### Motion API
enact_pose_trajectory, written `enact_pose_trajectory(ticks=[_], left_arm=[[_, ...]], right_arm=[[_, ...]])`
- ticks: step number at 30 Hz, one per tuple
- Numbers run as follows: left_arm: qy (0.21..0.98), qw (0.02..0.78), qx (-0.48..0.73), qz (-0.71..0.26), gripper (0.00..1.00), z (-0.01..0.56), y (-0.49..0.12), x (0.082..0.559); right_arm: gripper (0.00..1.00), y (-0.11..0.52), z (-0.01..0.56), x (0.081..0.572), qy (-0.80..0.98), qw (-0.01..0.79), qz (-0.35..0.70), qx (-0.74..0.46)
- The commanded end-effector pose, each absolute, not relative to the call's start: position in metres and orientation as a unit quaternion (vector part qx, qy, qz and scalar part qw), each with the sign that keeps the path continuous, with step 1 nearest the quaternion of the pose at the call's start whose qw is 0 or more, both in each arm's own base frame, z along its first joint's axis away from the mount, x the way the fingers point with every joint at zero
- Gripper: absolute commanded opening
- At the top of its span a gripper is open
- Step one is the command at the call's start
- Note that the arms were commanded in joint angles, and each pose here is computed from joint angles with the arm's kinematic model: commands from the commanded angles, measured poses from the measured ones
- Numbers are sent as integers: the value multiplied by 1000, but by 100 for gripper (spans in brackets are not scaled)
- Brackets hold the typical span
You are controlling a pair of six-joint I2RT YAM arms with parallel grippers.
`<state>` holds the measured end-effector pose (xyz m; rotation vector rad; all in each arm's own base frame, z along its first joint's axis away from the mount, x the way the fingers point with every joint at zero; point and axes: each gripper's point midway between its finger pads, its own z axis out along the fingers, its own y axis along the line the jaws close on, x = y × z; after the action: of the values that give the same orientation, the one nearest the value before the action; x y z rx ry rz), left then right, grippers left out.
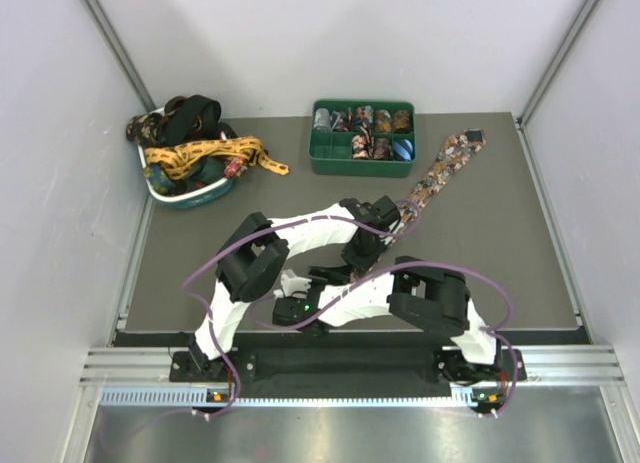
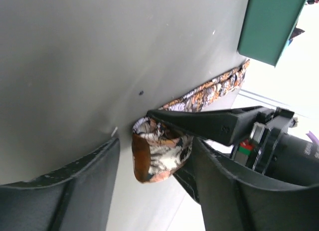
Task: Roll the ties
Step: Roll the tie
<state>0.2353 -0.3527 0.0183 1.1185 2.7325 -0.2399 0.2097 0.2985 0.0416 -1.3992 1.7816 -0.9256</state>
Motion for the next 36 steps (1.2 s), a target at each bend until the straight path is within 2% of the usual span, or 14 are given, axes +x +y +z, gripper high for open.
enact_pose_trajectory(ticks=[1, 3, 18, 23, 26, 32, 35, 36], left_arm=[[924, 14, 378, -48, 37, -2, -329, 211], [924, 13, 378, -48, 36, -2, -329, 211], [924, 2, 380, -38, 35, -8, -324, 208], [924, 1, 381, -38, 35, -7, -324, 208], [924, 2, 381, -38, 34, -6, -324, 208], [924, 2, 381, -37, 34, -4, -324, 209], [924, 1, 382, -35, 34, -5, -323, 209], [924, 1, 382, -36, 35, -4, -324, 209]], right_arm=[[59, 297, 32, 216, 696, 316, -359, -536], [56, 293, 28, 217, 698, 308, -367, -533], [58, 271, 12, 212, 705, 280, -405, -511], [52, 273, 16, 214, 701, 298, -411, -501], [46, 274, 20, 217, 697, 308, -420, -492], [47, 271, 19, 220, 699, 299, -427, -489], [34, 265, 15, 223, 706, 290, -429, -484], [26, 265, 15, 223, 707, 291, -428, -482]])
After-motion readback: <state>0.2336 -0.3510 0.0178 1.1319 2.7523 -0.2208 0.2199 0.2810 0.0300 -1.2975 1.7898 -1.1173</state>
